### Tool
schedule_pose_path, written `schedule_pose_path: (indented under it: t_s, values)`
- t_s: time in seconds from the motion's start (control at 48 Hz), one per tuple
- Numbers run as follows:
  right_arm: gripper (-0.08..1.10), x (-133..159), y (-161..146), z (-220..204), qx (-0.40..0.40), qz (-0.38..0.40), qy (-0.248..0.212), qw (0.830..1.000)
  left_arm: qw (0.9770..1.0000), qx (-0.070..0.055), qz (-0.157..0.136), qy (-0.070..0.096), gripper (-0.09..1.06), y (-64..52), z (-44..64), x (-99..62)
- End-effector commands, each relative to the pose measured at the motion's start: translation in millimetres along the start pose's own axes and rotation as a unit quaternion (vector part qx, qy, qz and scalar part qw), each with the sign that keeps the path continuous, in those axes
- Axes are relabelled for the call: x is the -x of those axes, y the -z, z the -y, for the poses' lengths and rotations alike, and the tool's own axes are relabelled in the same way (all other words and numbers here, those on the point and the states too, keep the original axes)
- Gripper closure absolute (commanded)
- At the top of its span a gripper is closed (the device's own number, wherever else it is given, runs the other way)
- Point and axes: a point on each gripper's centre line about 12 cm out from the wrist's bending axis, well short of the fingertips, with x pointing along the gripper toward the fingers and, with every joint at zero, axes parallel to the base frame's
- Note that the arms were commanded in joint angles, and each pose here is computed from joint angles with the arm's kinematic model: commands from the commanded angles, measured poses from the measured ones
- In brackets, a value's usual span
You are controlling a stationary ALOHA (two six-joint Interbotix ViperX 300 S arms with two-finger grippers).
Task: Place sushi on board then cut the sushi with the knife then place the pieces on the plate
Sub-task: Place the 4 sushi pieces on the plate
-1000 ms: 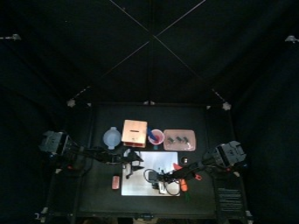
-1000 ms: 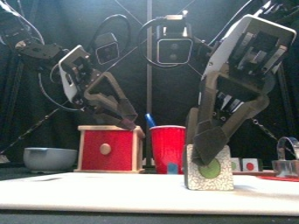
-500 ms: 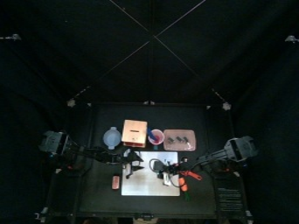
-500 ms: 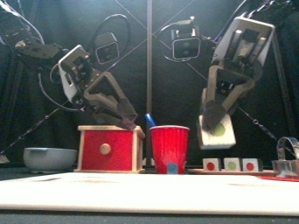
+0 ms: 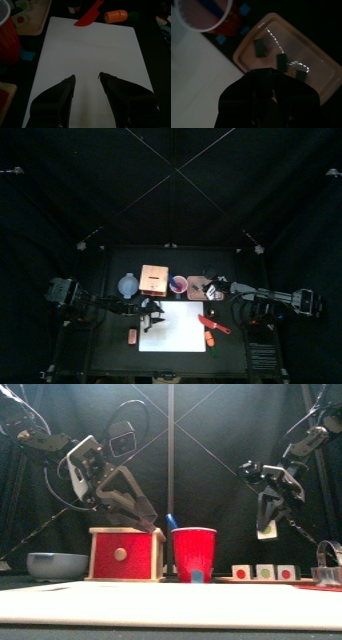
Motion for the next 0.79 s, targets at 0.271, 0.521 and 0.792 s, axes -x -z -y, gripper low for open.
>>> schedule_pose_path:
  t_s: [0.271,0.521,0.792]
  values:
    - [0.43,-4.4,2.8,52.4,-0.053,0.002,0.071,0.996,0.9999,0.001,0.017,0.003,0.15,-11.4,2.2,-1.3]
    - [0.43,-13.7,9.3,66.5,-0.051,-0.019,0.098,0.994,0.9999,0.002,0.016,0.004,0.15,-10.7,3.1,-1.5]
    - [0.43,-24.5,16.5,76.6,-0.061,-0.042,0.114,0.991,0.9999,0.001,0.013,0.003,0.15,-9.0,2.3,-1.1]
